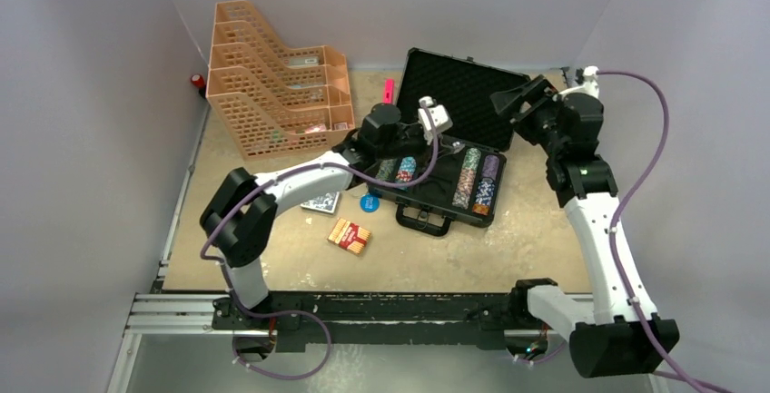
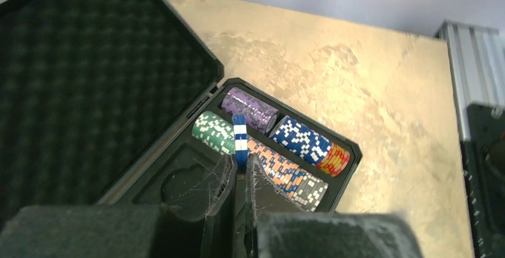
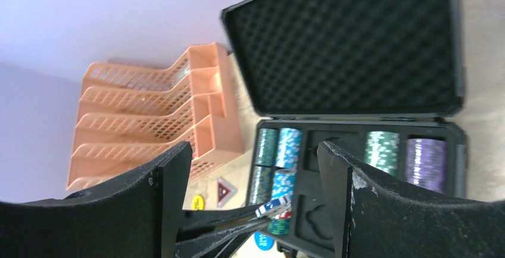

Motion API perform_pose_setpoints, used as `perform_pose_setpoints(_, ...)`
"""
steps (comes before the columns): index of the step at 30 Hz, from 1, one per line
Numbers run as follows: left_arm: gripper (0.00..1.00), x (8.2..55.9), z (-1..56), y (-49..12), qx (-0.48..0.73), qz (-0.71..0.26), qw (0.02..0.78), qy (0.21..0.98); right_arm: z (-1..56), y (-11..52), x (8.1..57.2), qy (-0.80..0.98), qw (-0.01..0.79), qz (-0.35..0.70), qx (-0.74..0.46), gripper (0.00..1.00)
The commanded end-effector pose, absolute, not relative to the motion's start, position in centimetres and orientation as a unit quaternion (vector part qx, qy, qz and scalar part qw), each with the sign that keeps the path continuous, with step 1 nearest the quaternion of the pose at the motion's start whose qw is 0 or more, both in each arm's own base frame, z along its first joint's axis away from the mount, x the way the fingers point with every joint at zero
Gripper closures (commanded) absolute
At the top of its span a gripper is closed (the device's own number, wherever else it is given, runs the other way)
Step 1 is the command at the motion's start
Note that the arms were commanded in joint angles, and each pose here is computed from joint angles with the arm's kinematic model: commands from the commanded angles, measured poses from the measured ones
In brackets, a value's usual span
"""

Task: Pack up texas hold em set

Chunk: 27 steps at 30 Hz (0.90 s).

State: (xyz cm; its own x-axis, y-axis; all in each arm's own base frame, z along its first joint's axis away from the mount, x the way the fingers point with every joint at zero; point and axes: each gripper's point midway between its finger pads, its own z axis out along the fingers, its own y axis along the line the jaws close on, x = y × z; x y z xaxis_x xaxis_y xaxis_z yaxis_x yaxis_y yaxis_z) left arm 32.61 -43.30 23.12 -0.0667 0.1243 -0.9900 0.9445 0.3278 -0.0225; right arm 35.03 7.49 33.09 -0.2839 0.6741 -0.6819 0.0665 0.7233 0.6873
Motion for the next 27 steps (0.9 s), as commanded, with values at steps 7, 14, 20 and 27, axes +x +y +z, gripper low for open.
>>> perform_pose_setpoints(7, 1.00, 31.1, 23.5, -50.7, 0.585, -0.416, 0.530, 0.452, 24.2, 2.9, 34.4, 0.780, 0.443, 0.309, 0.317, 0.25)
perform_pose_setpoints(14, 1.00, 29.4, 19.9, -53.4, 0.622, -0.442, 0.483, 0.429, 20.2, 1.5, 33.5, 0.785, 0.411, 0.304, 0.349, 0.26)
perform_pose_setpoints(20, 1.00, 29.9, 17.6, -54.7, 0.616, -0.454, 0.474, 0.436, 18.8, 1.0, 33.3, 0.792, 0.398, 0.300, 0.354, 0.27)
perform_pose_setpoints(27, 1.00, 31.0, 16.0, -55.6, 0.606, -0.449, 0.485, 0.442, 18.1, 0.7, 33.3, 0.797, 0.392, 0.295, 0.353, 0.27)
